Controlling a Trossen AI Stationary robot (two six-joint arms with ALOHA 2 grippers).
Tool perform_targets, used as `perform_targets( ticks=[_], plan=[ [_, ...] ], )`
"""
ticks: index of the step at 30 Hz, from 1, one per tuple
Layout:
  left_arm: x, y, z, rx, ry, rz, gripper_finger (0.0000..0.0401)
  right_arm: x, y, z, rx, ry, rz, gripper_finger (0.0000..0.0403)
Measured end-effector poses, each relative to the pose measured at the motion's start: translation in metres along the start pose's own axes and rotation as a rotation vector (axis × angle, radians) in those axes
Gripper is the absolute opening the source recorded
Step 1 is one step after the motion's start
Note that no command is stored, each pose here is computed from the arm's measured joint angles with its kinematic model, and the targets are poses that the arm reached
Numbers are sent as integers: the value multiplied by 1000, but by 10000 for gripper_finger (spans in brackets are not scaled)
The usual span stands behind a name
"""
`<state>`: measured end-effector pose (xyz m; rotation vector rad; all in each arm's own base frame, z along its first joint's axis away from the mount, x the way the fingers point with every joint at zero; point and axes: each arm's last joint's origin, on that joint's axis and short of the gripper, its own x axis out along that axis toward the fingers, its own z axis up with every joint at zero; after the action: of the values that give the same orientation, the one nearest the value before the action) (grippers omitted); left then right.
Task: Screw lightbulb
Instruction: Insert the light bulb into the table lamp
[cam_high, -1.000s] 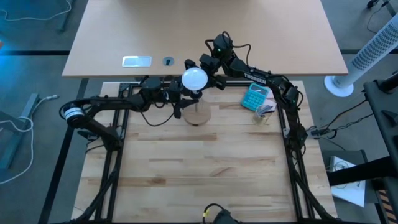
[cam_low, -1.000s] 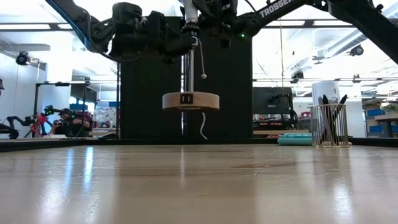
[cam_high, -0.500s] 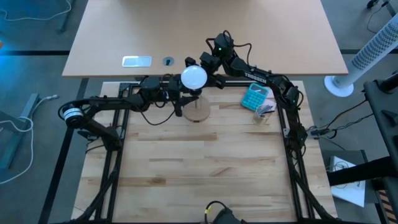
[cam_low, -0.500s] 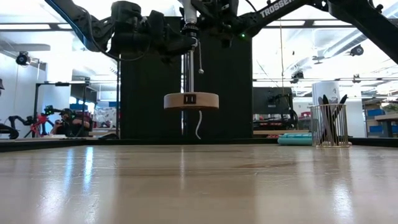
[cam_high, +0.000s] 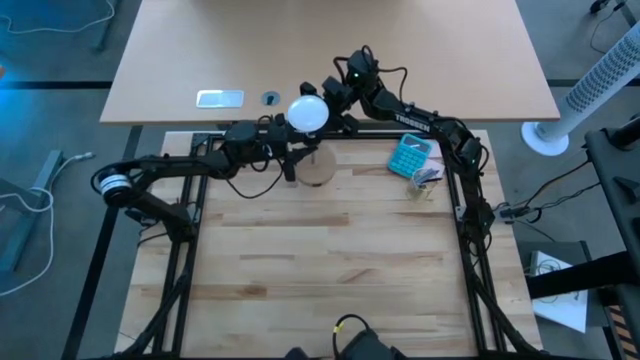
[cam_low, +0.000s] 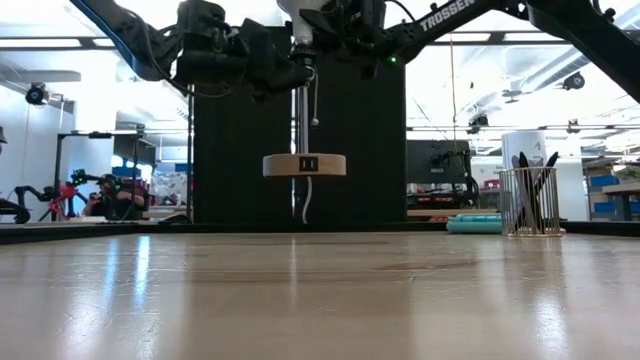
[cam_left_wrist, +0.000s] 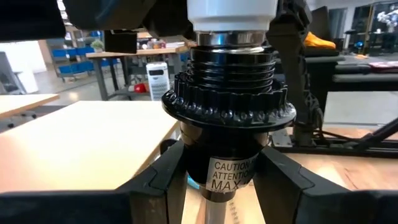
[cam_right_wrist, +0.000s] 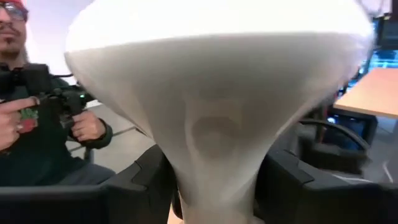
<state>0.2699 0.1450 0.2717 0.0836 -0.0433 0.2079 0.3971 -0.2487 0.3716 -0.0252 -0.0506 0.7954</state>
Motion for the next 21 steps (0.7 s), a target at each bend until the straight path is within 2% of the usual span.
perform_targets(
  ticks=[10,21],
  plan=[
    [-3,2,4,23,-1,84,140,0,-1,0,-29,-6,-37,171],
    [-5,7,4,38,20,242,140,-2,-6,-9,-61,20,-191,168]
  ],
)
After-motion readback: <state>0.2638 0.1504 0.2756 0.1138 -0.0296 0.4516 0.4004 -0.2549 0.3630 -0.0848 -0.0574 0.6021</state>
